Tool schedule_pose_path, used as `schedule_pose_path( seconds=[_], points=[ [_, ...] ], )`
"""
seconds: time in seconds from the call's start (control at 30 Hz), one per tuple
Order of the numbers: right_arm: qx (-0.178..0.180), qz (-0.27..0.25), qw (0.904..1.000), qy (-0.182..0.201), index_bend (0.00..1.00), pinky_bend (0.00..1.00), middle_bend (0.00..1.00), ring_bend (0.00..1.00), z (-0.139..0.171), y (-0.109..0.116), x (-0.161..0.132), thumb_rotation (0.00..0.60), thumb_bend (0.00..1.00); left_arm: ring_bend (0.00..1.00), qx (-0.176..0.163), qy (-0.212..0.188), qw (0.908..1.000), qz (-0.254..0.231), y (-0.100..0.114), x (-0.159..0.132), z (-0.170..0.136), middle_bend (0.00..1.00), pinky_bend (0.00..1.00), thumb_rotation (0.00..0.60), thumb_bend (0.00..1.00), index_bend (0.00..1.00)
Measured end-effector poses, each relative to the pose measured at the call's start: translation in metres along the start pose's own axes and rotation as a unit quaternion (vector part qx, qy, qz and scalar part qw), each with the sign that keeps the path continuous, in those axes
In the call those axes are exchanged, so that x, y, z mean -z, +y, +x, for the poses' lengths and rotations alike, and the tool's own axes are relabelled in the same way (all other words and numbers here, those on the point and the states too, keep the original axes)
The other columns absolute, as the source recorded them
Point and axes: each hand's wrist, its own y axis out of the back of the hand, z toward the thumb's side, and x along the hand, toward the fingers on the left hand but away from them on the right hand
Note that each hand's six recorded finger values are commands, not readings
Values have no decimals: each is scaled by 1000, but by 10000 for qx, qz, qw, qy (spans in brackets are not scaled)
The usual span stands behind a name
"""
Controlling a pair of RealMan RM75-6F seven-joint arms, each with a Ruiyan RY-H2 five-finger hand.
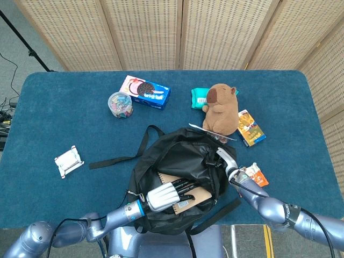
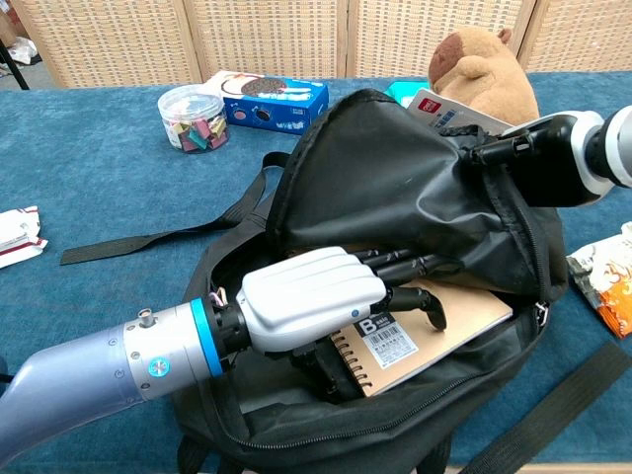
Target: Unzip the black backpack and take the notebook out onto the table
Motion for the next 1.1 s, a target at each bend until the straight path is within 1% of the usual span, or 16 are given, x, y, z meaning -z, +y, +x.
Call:
schedule_pose_path(
  seconds=[0.17,0.27,0.33,0.4,0.5,0.6,0.83,0.93,1.1],
  points=[
    [-13,-50,10000,-21,654,275,676,520,0,1,0,600,878,33,-7,-40,10000,14,-4,0,1,27,131,600,162,236],
    [-19,-72,10000,-26,654,275,676,519,1,2,0,600,878,33,-42,-61,10000,15,-5,-1,2,27,131,600,201,236],
    [-14,-87,10000,-27,654,275,676,519,1,3,0,600,878,33,-61,-74,10000,17,-6,-1,2,27,131,600,274,236],
    [-2,-102,9999,-26,654,275,676,519,2,4,0,600,878,33,-73,-86,9999,29,-7,0,3,27,131,600,382,236],
    [16,-139,9999,-20,654,275,677,516,2,6,0,600,878,33,-66,-102,9999,11,-9,0,5,27,131,600,514,236],
    [24,-164,9999,-16,654,275,677,515,3,7,1,600,878,33,-59,-129,9999,-5,-10,0,7,27,131,600,599,236],
    [28,-166,9999,2,654,275,678,515,4,9,0,600,878,34,-85,-163,9998,-26,-11,-2,9,27,131,600,638,236],
    [34,-179,9998,6,654,275,678,511,4,10,-1,600,878,55,-119,-153,9998,-25,-10,-1,10,38,131,600,650,277],
    [125,-185,9997,23,654,275,680,506,3,15,-1,600,878,79,-235,-101,9997,-4,-7,2,10,98,131,600,661,353]
  ],
)
